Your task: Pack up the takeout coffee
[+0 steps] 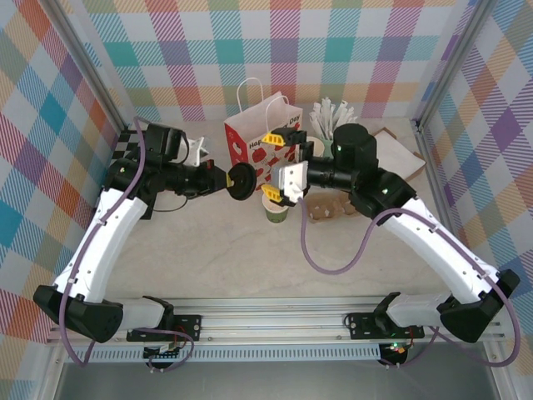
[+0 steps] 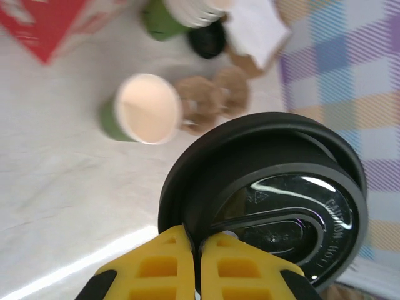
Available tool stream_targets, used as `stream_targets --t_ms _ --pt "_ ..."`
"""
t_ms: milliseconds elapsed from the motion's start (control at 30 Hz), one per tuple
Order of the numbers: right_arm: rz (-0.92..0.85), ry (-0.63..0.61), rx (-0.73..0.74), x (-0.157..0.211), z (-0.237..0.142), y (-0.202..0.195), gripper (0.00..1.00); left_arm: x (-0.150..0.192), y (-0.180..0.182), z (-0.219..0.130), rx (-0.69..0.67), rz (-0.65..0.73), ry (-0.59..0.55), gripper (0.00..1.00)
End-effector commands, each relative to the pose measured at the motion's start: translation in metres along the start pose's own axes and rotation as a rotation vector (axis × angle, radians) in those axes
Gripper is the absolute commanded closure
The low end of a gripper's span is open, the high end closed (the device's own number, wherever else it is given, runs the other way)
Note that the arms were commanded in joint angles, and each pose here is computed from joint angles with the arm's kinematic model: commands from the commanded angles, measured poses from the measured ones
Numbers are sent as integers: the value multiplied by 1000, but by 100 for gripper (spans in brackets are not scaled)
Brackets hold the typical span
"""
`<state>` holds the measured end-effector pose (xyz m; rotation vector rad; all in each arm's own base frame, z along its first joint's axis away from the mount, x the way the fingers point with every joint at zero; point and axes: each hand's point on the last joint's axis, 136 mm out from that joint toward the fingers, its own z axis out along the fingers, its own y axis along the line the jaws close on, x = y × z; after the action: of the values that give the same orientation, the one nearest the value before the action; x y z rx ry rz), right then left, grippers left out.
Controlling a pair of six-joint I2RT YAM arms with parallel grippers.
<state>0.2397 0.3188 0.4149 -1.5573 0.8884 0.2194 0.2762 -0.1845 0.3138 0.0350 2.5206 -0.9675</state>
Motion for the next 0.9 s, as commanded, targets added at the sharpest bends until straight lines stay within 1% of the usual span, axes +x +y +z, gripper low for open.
stream_targets --t_ms 0,33,100,133,167,233,300,333,400,500,567,733,867 --pt "519 249 -31 56 0 34 0 2 45 1 -249 -11 -35 100" --pt "618 264 60 65 0 24 0 4 49 4 -270 -13 -35 100" --pt "913 284 239 88 -1 9 0 8 53 11 -306 -13 -26 100" --pt "1080 296 305 102 -1 10 0 10 54 16 -323 -15 -20 100" --pt "1212 320 357 117 -1 14 0 13 54 21 -332 -16 -15 100" --pt "1546 431 481 160 -4 39 0 18 54 35 -352 -12 -7 100" --pt "1842 545 539 192 -8 74 0 22 54 47 -369 -15 -9 100" --pt "1960 586 538 203 -9 91 0 24 54 54 -382 -15 -8 100" --pt "2092 588 496 213 -4 111 0 28 53 67 -390 -14 2 100" --pt "2147 608 499 225 -5 127 0 31 50 86 -382 -22 26 100" --pt "2129 626 499 229 -8 128 0 32 49 98 -375 -28 42 100" --pt "2062 632 372 226 2 129 1 31 50 125 -421 -16 80 100" --pt "1998 635 390 236 5 126 3 27 48 141 -450 -4 99 100"
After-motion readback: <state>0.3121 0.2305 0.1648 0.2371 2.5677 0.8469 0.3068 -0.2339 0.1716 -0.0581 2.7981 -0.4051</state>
